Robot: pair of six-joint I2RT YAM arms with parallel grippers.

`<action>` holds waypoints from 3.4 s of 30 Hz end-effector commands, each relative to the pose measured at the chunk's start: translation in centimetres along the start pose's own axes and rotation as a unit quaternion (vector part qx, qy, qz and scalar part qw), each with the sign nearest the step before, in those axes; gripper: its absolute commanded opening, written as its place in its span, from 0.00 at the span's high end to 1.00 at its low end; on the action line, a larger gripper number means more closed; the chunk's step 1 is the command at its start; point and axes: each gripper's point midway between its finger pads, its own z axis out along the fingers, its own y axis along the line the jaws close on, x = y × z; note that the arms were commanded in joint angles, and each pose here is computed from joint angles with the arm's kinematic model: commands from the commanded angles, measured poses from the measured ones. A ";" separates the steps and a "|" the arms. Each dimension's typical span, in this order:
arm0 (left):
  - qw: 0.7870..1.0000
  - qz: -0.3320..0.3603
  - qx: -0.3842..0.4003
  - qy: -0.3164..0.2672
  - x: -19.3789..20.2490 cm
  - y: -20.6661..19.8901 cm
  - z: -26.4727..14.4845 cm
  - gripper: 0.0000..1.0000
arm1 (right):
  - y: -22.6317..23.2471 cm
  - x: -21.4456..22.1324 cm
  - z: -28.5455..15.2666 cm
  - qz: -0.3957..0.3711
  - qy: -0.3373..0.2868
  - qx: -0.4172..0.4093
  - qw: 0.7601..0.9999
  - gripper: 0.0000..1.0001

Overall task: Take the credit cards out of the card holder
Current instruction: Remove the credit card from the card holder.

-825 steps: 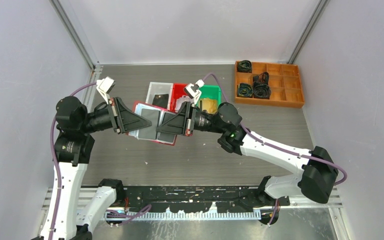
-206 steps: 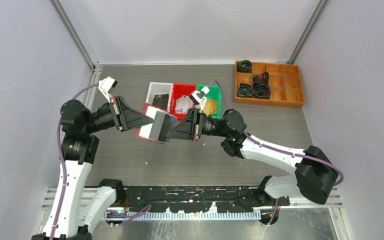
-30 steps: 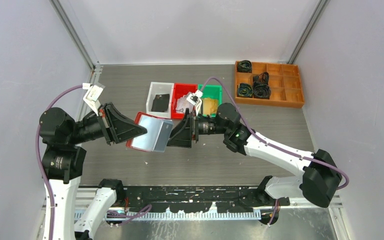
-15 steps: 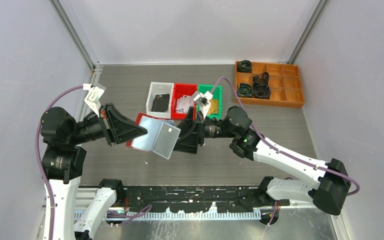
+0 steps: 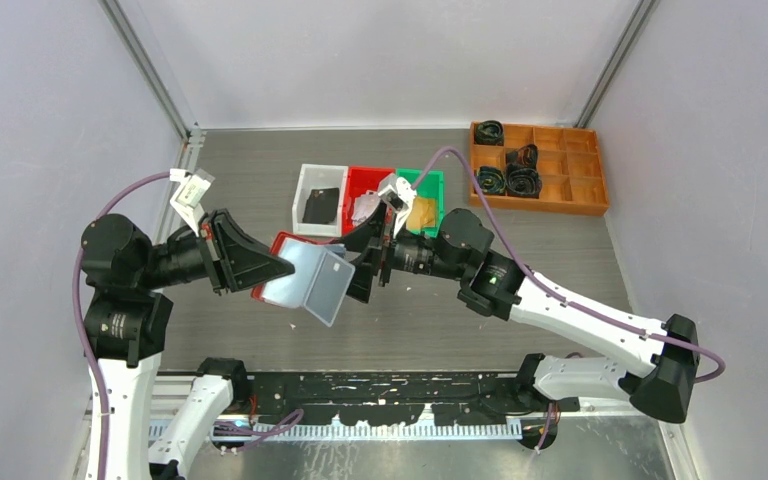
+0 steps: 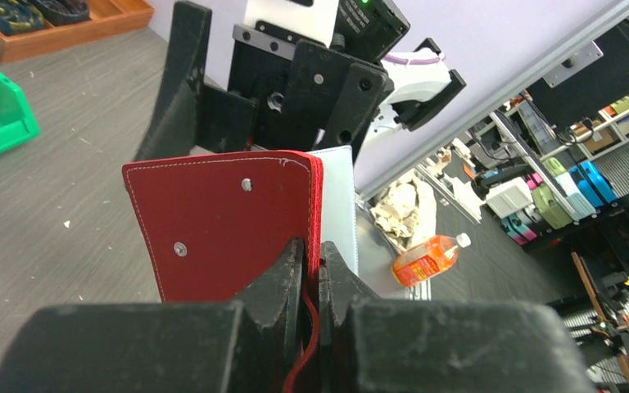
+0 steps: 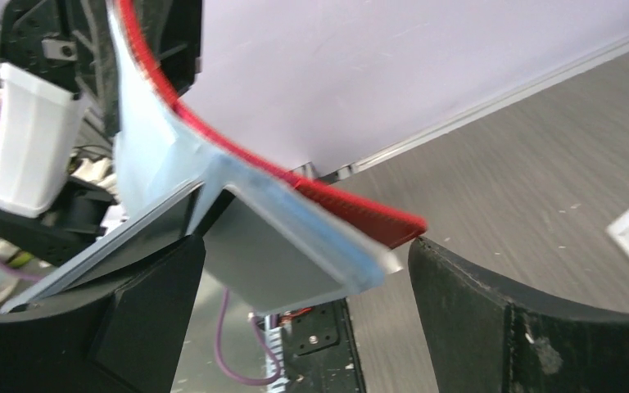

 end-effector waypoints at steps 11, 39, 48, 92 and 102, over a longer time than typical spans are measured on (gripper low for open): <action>0.999 0.012 0.031 0.022 0.5 -1.2 -0.3 1.00 | 1.7 -2.1 0.2 -0.170 0.037 0.032 0.984 0.00; 0.997 -0.002 0.053 0.048 1.6 -1.6 -0.5 1.00 | 8.9 -2.0 2.9 -0.214 0.072 -0.179 0.958 0.19; 0.997 0.008 0.053 0.050 2.0 -1.5 -0.6 1.00 | 10.0 -1.5 2.7 -0.179 0.089 -0.206 0.958 0.69; 0.996 0.065 0.004 0.066 3.0 -0.2 -1.1 0.51 | 7.5 0.3 1.2 -0.091 0.180 -0.138 0.970 0.99; 0.995 0.075 -0.012 0.067 3.7 0.6 -1.3 0.69 | 6.4 0.1 2.8 -0.067 0.196 -0.119 0.971 0.97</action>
